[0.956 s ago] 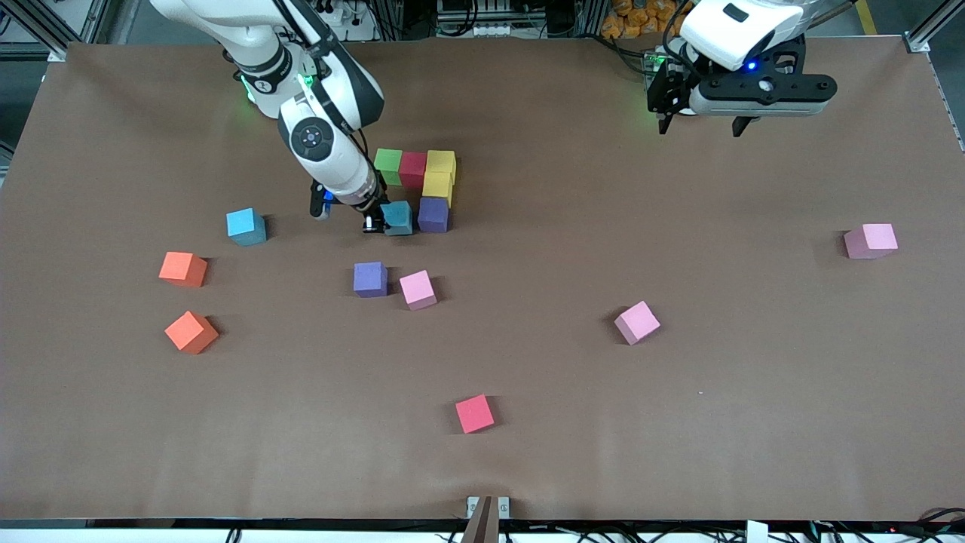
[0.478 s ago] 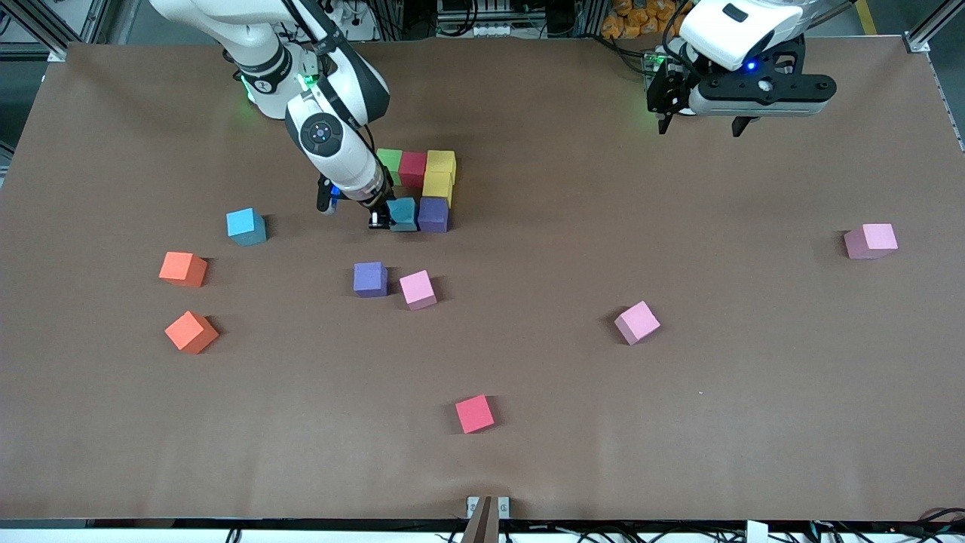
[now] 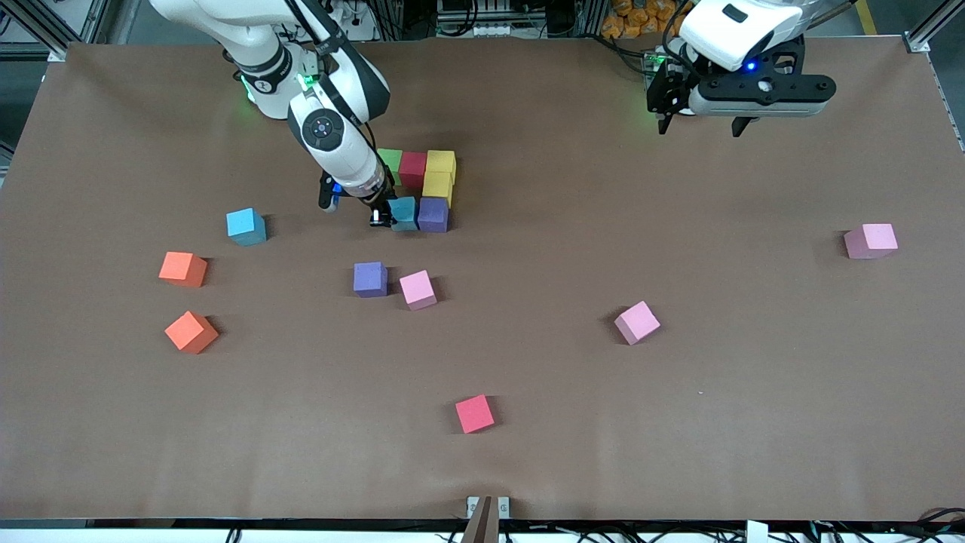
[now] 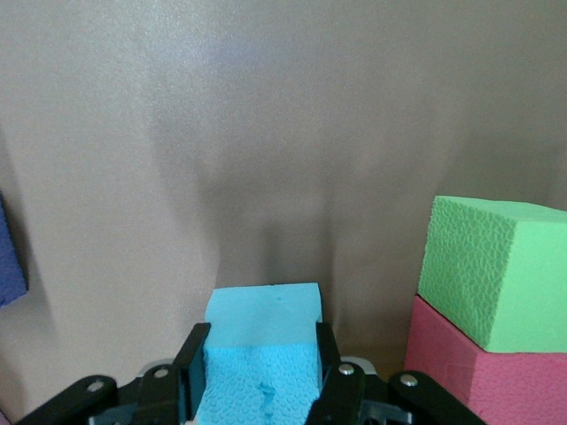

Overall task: Form number 2 with 11 blocks
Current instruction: 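Lower the cyan cube beside the purple cube with the right gripper, then open the right gripper off the cyan cube and raise it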

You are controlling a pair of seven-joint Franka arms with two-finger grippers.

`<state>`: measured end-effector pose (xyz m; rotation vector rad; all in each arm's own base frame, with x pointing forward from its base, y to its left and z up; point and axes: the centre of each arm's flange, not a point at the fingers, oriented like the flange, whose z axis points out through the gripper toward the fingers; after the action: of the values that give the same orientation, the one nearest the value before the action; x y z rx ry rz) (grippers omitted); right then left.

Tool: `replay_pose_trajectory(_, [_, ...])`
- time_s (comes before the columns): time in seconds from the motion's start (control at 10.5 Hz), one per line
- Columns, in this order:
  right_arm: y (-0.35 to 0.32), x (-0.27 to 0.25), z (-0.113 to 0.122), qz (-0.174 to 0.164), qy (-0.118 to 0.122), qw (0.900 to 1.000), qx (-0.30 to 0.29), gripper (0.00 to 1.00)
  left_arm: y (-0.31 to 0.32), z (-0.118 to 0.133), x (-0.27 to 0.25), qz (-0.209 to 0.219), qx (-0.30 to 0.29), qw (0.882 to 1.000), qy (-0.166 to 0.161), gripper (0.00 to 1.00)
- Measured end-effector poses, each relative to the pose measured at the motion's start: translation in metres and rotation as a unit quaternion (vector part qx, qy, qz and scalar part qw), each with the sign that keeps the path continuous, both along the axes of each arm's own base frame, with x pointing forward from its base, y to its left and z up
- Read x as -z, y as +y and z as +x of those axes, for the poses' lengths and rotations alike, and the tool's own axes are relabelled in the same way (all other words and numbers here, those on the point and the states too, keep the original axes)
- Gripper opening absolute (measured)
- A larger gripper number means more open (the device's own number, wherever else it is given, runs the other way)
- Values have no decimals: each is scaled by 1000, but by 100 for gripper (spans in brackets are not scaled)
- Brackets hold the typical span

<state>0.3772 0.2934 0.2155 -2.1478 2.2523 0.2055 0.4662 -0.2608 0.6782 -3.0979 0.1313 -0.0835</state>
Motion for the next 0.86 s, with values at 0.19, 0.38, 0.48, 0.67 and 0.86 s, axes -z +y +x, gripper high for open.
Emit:
replay_pose_trajectory(0.19, [0, 0, 0, 1, -1, 1000, 0, 52, 0, 0, 0, 0, 0, 1000, 0, 100])
replay_pose_trajectory(0.38, [1, 0, -1, 2, -2, 1000, -1, 52, 0, 0, 0, 0, 0, 1000, 0, 100])
replay_pose_trajectory(0.48, [1, 0, -1, 2, -3, 1000, -1, 52, 0, 0, 1, 0, 0, 1000, 0, 100])
replay_pose_trajectory(0.67, [2, -1, -1, 3, -4, 1000, -1, 52, -1, -1, 1, 0, 1, 1000, 1, 100])
replay_pose_trajectory(0.86, [2, -1, -1, 3, -5, 1000, -2, 52, -1, 0, 0, -1, 1, 1000, -1, 100])
